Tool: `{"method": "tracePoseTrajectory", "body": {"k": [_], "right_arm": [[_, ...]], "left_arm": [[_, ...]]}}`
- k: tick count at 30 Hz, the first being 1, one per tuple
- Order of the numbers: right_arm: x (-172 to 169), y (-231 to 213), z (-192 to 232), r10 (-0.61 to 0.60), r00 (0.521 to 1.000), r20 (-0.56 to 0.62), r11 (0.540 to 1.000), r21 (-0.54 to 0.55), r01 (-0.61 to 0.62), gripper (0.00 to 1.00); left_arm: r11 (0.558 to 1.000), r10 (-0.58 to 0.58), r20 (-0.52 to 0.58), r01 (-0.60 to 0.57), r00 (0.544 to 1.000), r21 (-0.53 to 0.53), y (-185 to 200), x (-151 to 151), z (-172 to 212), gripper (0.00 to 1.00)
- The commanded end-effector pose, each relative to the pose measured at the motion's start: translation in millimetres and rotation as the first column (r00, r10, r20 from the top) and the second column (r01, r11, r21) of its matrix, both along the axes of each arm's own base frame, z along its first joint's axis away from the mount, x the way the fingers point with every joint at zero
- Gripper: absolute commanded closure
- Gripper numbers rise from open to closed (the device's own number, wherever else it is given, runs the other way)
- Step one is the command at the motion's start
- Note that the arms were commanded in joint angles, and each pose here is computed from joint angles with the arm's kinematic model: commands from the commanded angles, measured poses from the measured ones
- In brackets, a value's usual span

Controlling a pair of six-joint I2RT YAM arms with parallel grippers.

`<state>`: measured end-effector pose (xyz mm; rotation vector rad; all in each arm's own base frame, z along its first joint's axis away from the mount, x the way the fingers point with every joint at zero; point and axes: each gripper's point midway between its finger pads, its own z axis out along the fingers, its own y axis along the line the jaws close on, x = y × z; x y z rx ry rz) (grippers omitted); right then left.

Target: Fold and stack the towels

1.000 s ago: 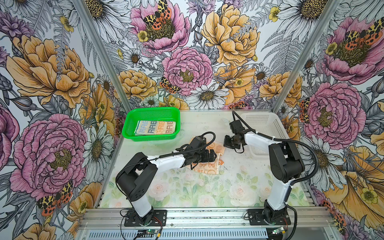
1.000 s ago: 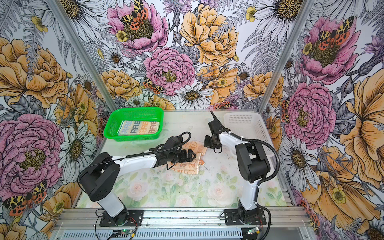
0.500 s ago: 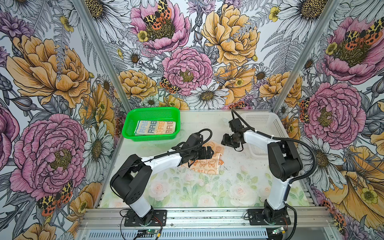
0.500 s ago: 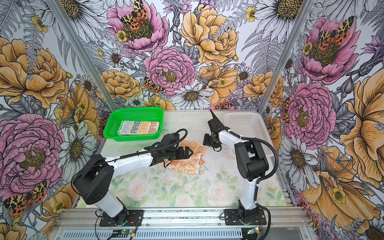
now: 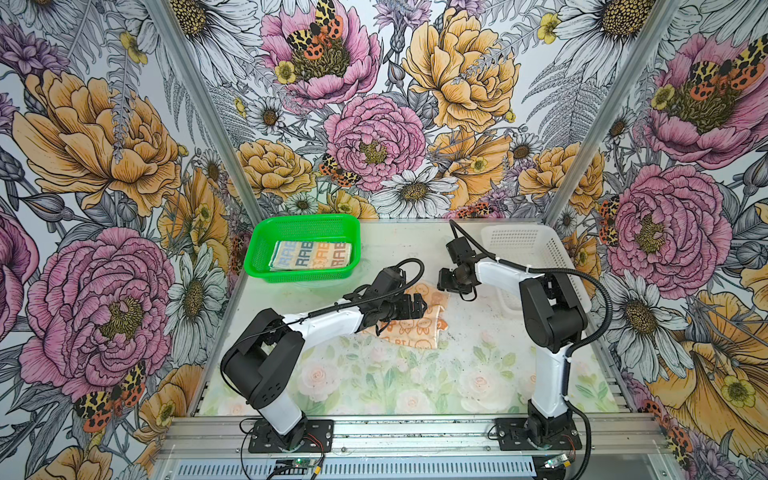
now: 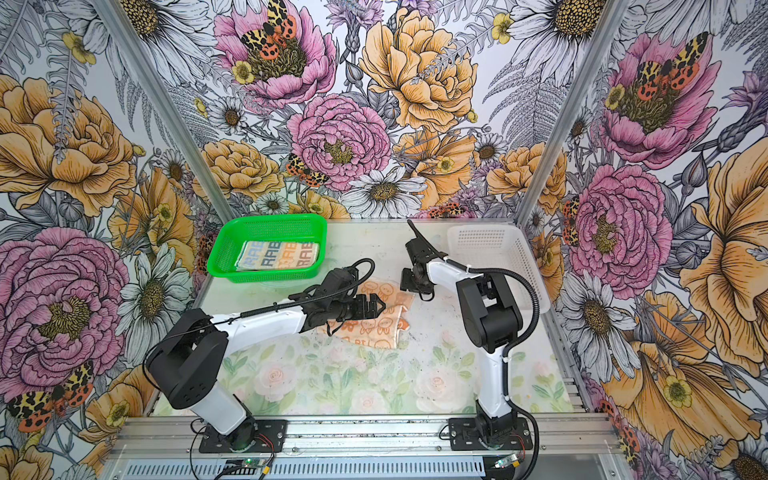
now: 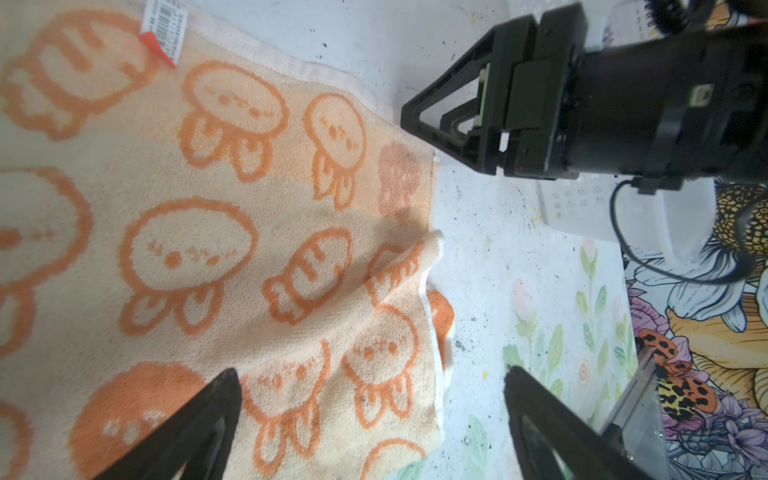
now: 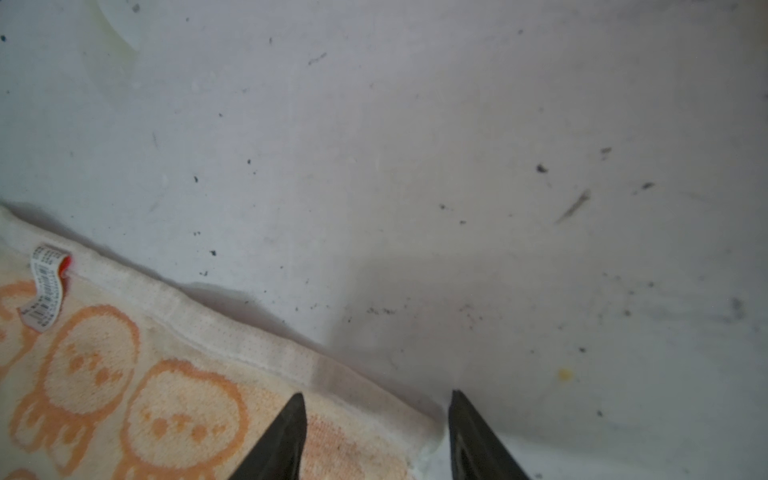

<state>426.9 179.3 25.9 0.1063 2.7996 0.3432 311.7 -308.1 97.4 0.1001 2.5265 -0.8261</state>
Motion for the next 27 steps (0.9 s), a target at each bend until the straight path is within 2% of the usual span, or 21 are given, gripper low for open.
{"method": "tracePoseTrajectory", "body": {"k": [1,10,14,18,22,27], "right_arm": [[-14,-1,-22,0.016,0.998,-0.061,0.996,-0.084,-0.021,0.49],[-35,-2,-36,0.03,0.995,-0.097,0.981,-0.19,-0.048,0.66],[-35,-2,-38,0.029,0.994,-0.102,0.98,-0.192,-0.048,0.83],[-23,5,-17,0.041,0.997,-0.064,0.988,-0.148,-0.05,0.98],[-7,5,20,0.054,0.999,-0.006,0.992,-0.116,-0.054,1.0],[7,1,56,0.073,0.996,0.048,0.993,-0.096,-0.068,1.0]], "left_arm": [[1.0,-0.017,0.006,0.017,1.0,0.014,3,-4,-2,0.01],[0.999,-0.024,-0.024,0.025,0.999,0.027,2,-7,-15,0.01],[0.999,-0.028,-0.034,0.029,0.999,0.029,2,-10,-18,0.01],[0.999,-0.016,-0.023,0.017,1.0,0.038,6,-6,-13,0.01],[0.998,-0.018,-0.036,0.02,0.999,0.056,6,-1,-17,0.01],[0.996,-0.062,-0.079,0.066,0.995,0.054,-19,-8,-34,0.01]]}}
